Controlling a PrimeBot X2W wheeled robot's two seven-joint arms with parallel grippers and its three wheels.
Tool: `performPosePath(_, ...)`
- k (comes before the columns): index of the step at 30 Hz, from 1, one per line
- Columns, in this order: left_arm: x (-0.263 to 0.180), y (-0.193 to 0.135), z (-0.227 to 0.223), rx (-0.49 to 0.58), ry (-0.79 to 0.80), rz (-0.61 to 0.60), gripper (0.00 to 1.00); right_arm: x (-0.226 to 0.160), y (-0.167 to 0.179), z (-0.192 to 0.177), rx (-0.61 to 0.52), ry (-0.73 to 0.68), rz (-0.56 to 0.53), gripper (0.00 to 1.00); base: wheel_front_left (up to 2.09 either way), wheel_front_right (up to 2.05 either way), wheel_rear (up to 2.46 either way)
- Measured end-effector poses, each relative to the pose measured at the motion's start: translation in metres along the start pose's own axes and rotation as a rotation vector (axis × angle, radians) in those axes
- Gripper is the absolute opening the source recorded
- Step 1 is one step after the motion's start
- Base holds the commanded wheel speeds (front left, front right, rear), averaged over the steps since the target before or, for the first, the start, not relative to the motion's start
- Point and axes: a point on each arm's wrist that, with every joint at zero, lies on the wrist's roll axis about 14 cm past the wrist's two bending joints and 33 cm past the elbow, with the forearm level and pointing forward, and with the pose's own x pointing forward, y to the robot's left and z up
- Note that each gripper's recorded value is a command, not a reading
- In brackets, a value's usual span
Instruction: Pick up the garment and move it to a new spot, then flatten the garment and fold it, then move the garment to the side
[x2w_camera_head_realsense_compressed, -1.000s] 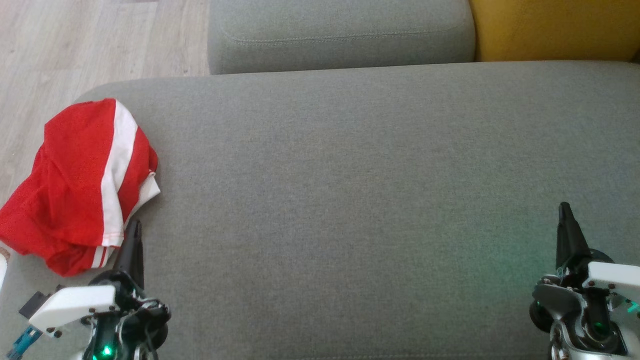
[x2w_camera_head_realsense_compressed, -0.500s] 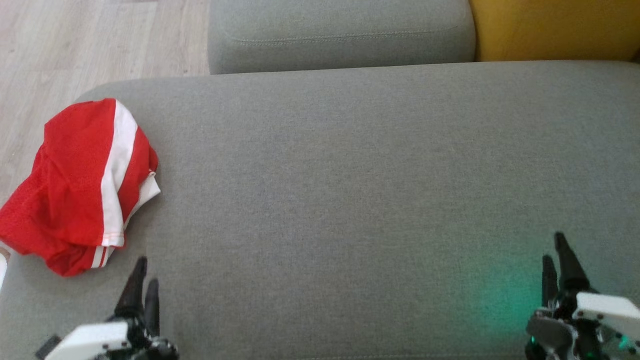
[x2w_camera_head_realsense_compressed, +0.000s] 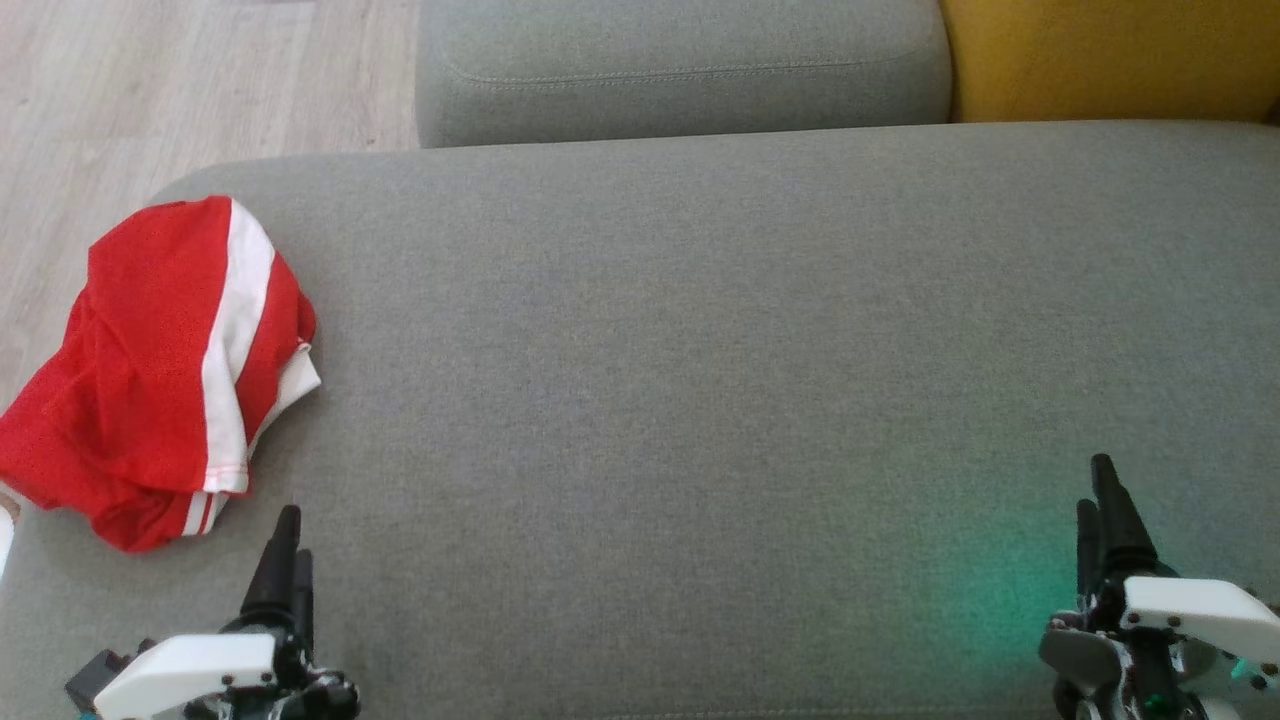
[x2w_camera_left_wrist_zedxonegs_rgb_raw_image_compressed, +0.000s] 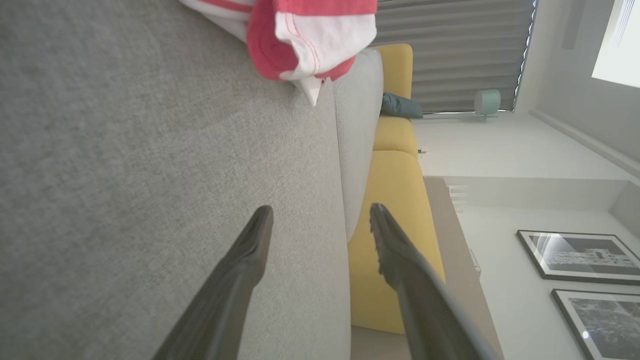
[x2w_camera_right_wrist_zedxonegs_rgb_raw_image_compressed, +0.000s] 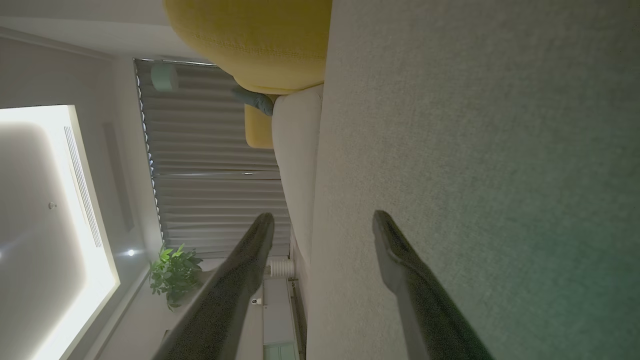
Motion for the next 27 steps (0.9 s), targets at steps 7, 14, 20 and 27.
performPosePath(7, 0.001, -0.001, 0.0, 0.096, -0.005, 0.001, 1.0, 0.001, 0.001, -0.003, -0.093, 0.006, -0.001, 1.0, 0.0, 0.0, 0.0)
performPosePath(14, 0.005, -0.006, -0.003, 0.214, 0.002, -0.007, 1.0, 0.006, 0.011, -0.006, -0.21, 0.01, 0.024, 1.0, 0.0, 0.0, 0.0)
performPosePath(20, 0.006, -0.005, -0.004, 0.301, -0.002, 0.007, 1.0, 0.007, 0.011, -0.009, -0.306, 0.015, 0.026, 1.0, 0.0, 0.0, 0.0)
performPosePath(27, 0.009, -0.008, -0.007, 0.405, 0.001, 0.002, 1.0, 0.011, 0.016, -0.014, -0.407, 0.02, 0.042, 1.0, 0.0, 0.0, 0.0)
